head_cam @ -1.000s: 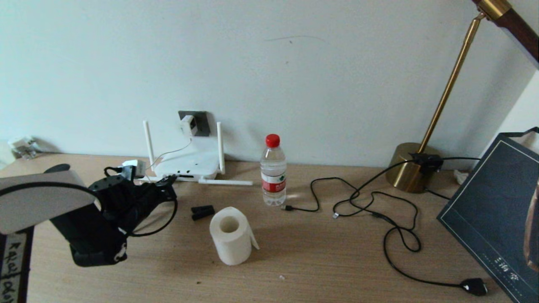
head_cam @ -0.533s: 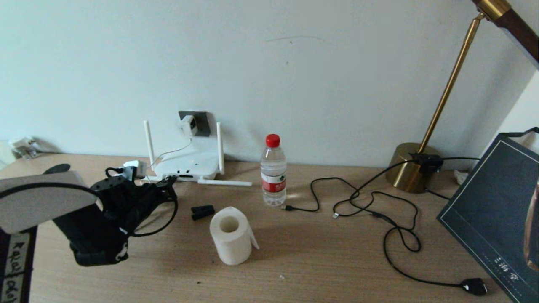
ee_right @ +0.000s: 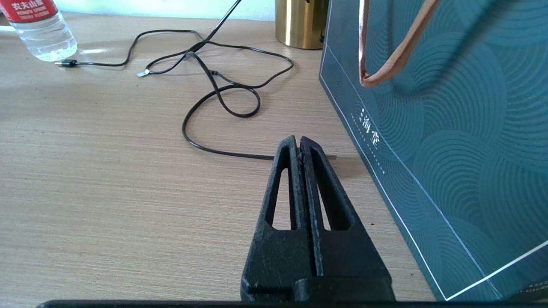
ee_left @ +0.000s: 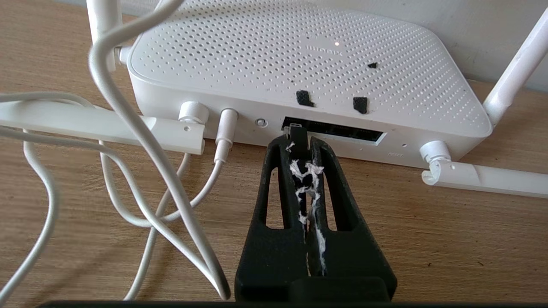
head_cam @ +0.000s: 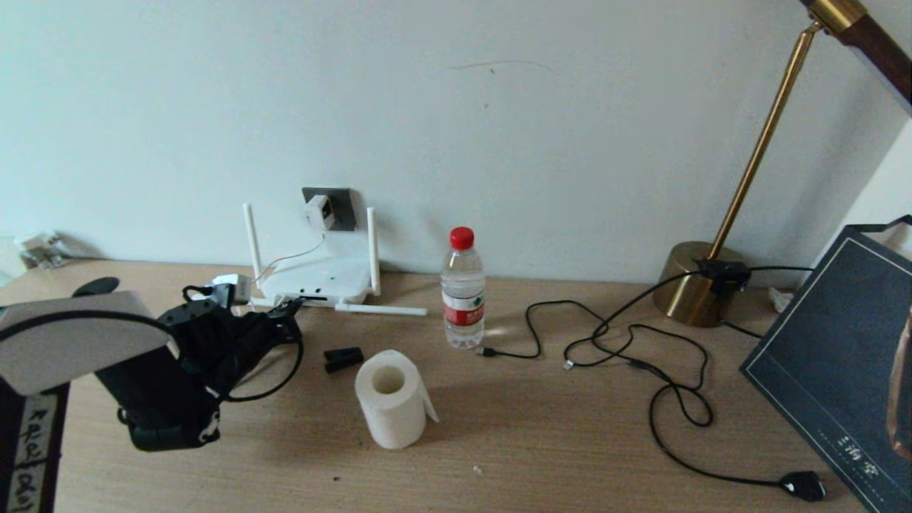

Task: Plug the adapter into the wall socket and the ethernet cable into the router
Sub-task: Plug cable into router interface

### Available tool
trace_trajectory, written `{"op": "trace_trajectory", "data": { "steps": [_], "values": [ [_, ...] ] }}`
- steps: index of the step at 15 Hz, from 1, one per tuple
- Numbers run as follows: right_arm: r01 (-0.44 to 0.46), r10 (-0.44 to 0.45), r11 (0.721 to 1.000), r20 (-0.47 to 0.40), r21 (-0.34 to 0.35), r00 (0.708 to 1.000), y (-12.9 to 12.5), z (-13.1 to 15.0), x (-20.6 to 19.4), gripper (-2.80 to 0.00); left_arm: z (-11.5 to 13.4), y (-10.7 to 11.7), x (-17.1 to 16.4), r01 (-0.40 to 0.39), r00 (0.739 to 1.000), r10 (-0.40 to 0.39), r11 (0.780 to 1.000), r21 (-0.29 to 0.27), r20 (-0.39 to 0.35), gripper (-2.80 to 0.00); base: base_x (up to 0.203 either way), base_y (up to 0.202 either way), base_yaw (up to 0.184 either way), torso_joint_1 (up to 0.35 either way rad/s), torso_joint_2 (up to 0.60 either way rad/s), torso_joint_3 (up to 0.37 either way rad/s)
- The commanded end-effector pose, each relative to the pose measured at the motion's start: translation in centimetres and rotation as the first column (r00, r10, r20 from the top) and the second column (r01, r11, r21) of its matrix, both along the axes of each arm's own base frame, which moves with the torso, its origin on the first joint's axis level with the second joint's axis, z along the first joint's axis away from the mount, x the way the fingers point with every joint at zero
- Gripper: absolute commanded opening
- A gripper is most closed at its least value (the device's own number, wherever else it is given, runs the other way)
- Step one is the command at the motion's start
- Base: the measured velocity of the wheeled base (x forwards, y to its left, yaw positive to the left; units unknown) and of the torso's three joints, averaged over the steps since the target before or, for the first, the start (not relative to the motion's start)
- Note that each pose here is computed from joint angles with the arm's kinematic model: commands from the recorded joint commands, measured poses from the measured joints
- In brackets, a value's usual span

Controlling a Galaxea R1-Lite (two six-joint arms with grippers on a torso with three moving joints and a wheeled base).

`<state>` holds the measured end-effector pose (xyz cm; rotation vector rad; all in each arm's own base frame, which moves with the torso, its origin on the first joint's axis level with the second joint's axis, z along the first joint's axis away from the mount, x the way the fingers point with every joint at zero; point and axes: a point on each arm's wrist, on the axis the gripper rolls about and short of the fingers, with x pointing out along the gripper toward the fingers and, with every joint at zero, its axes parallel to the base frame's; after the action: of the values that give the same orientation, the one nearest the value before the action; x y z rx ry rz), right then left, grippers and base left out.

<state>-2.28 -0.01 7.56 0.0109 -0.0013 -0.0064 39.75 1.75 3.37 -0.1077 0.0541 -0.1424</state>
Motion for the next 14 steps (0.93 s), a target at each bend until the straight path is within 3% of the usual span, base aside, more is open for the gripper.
{"op": "trace_trajectory", "data": {
  "steps": [1, 14],
  "values": [
    [0.0, 0.0, 1.0, -0.001, 0.0, 1.0, 0.0, 0.01, 0.01, -2.8, -0.08, 0.01, 0.19, 0.001, 1.0, -0.001, 1.0, 0.0, 0.009, -2.8, 0.0, 0.0, 0.0, 0.0, 0.0, 0.0],
    [0.0, 0.0, 1.0, -0.001, 0.0, 1.0, 0.0, 0.01, 0.01, -2.8, 0.12, -0.04, 0.44, 0.004, 1.0, -0.004, 1.0, 0.0, 0.021, -2.8, 0.0, 0.0, 0.0, 0.0, 0.0, 0.0]
  ]
}}
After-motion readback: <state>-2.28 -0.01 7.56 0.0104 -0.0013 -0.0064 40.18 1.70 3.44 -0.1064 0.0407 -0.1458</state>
